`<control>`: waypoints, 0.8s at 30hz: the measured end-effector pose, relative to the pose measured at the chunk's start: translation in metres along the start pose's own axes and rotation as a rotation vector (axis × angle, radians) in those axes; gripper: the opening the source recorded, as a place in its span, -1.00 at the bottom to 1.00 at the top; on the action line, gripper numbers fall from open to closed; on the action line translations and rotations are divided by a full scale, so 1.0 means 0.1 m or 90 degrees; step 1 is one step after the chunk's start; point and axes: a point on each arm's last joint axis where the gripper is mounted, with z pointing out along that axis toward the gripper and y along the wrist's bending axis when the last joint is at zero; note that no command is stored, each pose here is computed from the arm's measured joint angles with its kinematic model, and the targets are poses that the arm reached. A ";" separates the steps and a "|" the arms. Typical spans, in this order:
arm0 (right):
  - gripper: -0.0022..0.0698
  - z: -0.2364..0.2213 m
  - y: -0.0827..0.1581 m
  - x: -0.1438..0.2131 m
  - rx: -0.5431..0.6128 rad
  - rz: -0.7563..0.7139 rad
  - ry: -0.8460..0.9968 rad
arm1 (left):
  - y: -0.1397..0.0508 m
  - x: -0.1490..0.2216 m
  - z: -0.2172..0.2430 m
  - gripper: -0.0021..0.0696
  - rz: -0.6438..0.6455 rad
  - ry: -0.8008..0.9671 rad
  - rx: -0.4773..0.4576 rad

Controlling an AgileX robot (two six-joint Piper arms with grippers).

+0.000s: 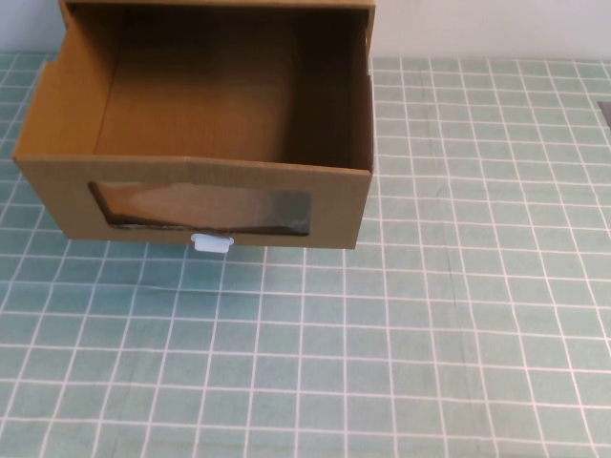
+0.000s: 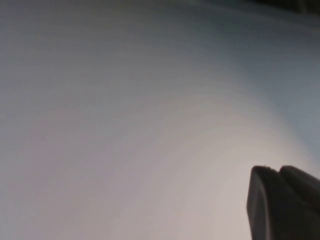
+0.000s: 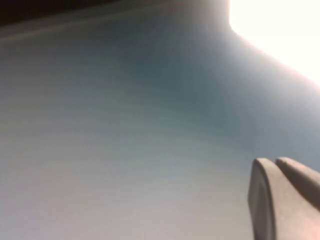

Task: Close the shoe box

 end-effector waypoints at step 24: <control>-0.98 1.97 0.35 -0.66 0.027 0.115 0.462 | 0.09 -0.92 1.67 -0.96 -0.014 0.413 -0.143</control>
